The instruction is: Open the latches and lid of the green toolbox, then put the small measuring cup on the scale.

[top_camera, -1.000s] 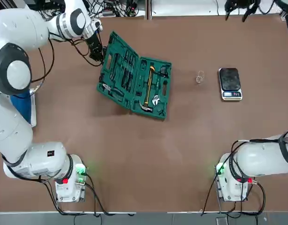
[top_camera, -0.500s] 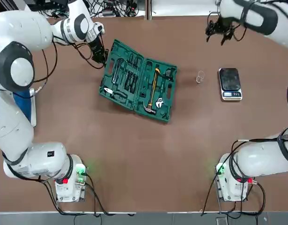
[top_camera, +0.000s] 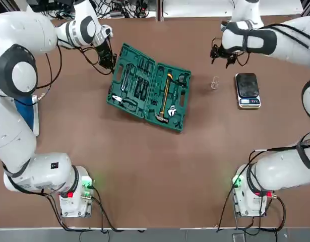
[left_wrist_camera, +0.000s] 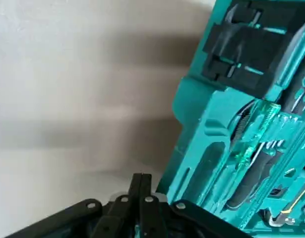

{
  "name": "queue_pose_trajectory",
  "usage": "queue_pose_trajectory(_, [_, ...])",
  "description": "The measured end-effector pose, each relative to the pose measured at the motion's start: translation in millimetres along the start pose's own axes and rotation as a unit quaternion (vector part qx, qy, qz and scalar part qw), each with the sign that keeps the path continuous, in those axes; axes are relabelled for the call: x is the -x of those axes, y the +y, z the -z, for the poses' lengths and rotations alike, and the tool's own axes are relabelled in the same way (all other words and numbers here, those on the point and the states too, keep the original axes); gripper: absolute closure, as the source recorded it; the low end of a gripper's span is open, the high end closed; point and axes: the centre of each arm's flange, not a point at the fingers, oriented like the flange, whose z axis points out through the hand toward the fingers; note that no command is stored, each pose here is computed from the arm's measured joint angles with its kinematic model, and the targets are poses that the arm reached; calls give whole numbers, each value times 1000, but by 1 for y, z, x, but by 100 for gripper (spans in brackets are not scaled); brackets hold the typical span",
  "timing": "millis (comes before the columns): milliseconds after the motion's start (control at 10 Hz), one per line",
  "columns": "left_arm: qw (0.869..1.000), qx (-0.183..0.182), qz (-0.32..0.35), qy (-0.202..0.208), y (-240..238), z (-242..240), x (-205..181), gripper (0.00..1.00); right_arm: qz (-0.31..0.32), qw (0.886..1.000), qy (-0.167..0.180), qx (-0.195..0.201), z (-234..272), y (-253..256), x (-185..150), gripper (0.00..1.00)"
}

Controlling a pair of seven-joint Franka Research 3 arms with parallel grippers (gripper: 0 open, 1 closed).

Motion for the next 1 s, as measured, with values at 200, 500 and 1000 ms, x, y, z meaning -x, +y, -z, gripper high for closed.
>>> queue_pose_trajectory(200, [1000, 1, 1, -3, -1, -6, -2, 99, -5, 1000, 3, -5, -24, -7, 1, 6])
queue_pose_trajectory(500, [1000, 3, 2, -1, -2, -14, -5, 99, -9, 1000, 8, -11, -53, -5, -2, 10])
queue_pose_trajectory(1000, [1000, -3, -2, 1, -5, -23, -8, 99, -10, 1000, 9, -13, -82, -4, -1, 21])
